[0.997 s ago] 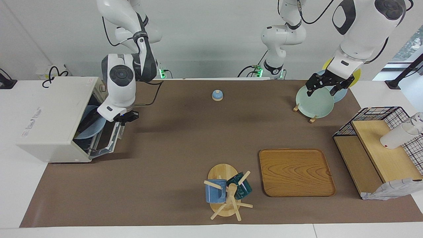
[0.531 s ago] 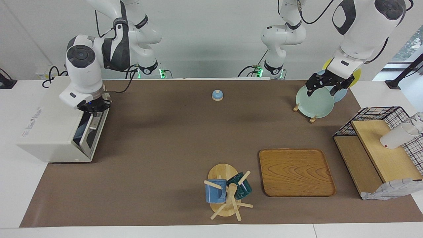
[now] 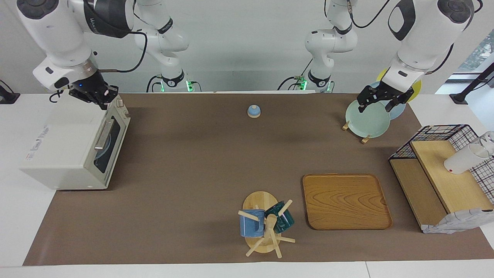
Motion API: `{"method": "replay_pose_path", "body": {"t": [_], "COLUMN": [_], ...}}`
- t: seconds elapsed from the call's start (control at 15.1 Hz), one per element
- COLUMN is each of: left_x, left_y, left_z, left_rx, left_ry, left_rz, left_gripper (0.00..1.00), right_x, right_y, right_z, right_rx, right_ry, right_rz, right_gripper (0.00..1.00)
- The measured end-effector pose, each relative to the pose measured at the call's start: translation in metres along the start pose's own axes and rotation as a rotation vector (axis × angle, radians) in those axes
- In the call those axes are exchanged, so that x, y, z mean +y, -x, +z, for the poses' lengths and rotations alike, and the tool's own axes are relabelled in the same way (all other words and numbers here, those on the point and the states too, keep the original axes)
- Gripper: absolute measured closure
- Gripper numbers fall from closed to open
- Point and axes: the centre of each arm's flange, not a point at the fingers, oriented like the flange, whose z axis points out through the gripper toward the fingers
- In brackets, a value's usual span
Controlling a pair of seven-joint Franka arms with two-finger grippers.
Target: Put eggplant into oven
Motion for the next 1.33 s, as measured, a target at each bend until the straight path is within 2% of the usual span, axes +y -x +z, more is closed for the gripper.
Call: {"method": "replay_pose_path", "body": {"t": [0.2, 0.27, 0.6, 0.8, 0.86, 1.33], "left_x": [0.0, 0.0, 0.0, 0.0, 0.0, 0.0], "left_y": [0.0, 0.0, 0.0, 0.0, 0.0, 0.0], "left_z": [0.0, 0.0, 0.0, 0.0, 0.0, 0.0], "left_rx": [0.0, 0.0, 0.0, 0.0, 0.0, 0.0], "left_ry": [0.0, 0.0, 0.0, 0.0, 0.0, 0.0], "left_rz": [0.0, 0.0, 0.0, 0.0, 0.0, 0.0], "left_gripper": [0.0, 0.0, 0.0, 0.0, 0.0, 0.0], "right_x": [-0.002, -0.003, -0.012, -0.022, -0.021, -0.016], "right_y": [0.001, 0.0, -0.002, -0.002, -0.001, 0.003], "right_z": [-0.001, 0.0, 0.0, -0.003, -0.004, -0.008], "right_rx": [-0.007, -0.006, -0.012, -0.012, -0.012, -0.008], "right_ry": [-0.035, -0.05, -0.058, -0.05, -0.051, -0.054], "right_rz": [-0.001, -0.003, -0.018, -0.017, -0.014, 0.052], "right_gripper": [0.96, 0.89, 0.35, 0.06, 0.0, 0.0]}}
